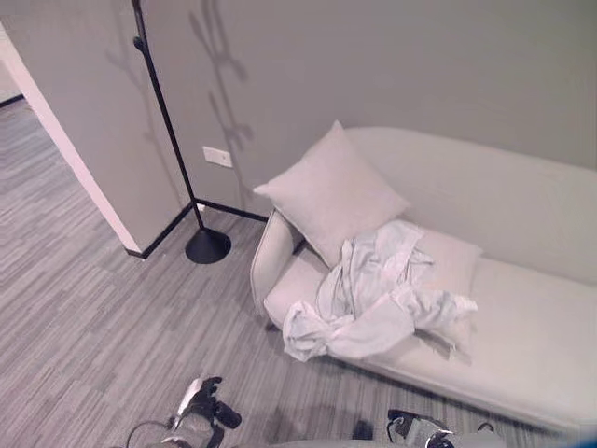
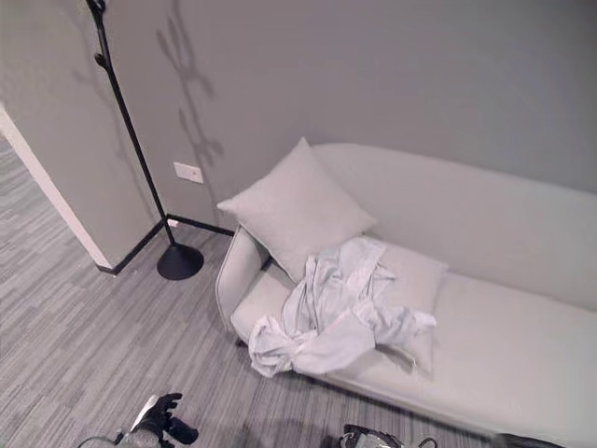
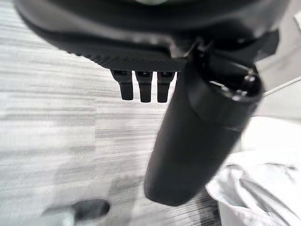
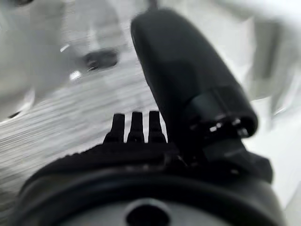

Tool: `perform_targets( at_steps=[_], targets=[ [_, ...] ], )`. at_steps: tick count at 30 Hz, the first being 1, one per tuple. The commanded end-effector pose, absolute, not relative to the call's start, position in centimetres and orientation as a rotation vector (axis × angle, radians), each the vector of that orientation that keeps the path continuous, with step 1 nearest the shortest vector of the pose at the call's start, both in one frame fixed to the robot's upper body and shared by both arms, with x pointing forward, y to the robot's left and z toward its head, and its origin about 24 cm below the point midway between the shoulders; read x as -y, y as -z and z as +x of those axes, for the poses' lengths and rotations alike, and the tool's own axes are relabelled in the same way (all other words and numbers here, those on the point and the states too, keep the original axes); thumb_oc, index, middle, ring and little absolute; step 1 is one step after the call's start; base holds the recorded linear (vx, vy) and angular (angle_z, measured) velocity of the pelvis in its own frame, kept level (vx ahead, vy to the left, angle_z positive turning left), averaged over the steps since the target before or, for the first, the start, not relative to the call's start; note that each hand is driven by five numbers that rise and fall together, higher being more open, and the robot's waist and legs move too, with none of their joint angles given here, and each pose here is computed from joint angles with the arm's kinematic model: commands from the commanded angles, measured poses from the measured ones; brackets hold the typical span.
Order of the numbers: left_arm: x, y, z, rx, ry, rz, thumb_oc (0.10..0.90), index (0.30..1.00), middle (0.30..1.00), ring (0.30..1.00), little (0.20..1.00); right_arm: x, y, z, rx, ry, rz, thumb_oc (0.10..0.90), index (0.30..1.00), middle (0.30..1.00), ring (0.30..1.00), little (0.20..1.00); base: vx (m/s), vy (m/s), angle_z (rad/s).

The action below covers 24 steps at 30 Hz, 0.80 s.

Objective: Hang the clothes on the sofa on the clothes rack.

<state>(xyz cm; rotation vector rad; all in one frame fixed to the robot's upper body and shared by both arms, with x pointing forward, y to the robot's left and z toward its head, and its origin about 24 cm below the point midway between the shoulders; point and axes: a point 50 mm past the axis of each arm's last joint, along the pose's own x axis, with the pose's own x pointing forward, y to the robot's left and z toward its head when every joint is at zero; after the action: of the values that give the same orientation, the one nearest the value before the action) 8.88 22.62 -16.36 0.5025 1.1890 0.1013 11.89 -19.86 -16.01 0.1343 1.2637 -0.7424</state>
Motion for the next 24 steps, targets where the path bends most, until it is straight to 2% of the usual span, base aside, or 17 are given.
perform_targets(
  at_steps=[1,2,9,16,22,24],
  targets=[
    [-21.9,16.6,9.0,-1.222,-0.039,0.537,0.8,0.9,0.9,0.9,0.9,21.5,14.1,16.6,-1.111,0.731,0.141,0.8,0.9,0.9,0.9,0.9,0.1,-0.065,0.28],
    [-21.5,16.8,8.3,-1.239,0.026,0.581,0.8,0.9,0.9,0.9,0.9,21.8,14.1,16.5,-1.109,0.719,0.138,0.8,0.9,0.9,0.9,0.9,0.11,-0.066,0.16],
    [-21.8,16.6,8.6,-1.22,-0.027,0.531,0.8,0.9,0.9,0.9,0.9,22.9,13.6,17.2,-1.066,0.763,0.166,0.8,0.9,0.9,0.9,0.9,0.05,-0.02,0.45],
    [-20.7,16.8,9.1,-1.205,0.053,0.549,0.8,0.9,0.9,0.9,0.9,23.7,13.3,17.3,-1.042,0.823,0.227,0.8,0.9,0.9,0.9,0.9,0.0,0.003,0.43],
    [-19.5,16.1,12.2,-1.087,0.161,0.623,0.8,0.9,0.9,0.9,0.9,25.5,11.1,20.6,-0.924,0.853,0.254,0.8,0.9,0.9,0.9,0.9,-0.11,0.024,0.36],
    [-18.7,15.7,13.8,-1.019,0.185,0.635,0.8,0.9,0.9,0.9,0.9,27.0,9.2,22.8,-0.856,0.895,0.26,0.8,0.9,0.9,0.9,0.9,-0.13,0.076,0.18]
  ],
)
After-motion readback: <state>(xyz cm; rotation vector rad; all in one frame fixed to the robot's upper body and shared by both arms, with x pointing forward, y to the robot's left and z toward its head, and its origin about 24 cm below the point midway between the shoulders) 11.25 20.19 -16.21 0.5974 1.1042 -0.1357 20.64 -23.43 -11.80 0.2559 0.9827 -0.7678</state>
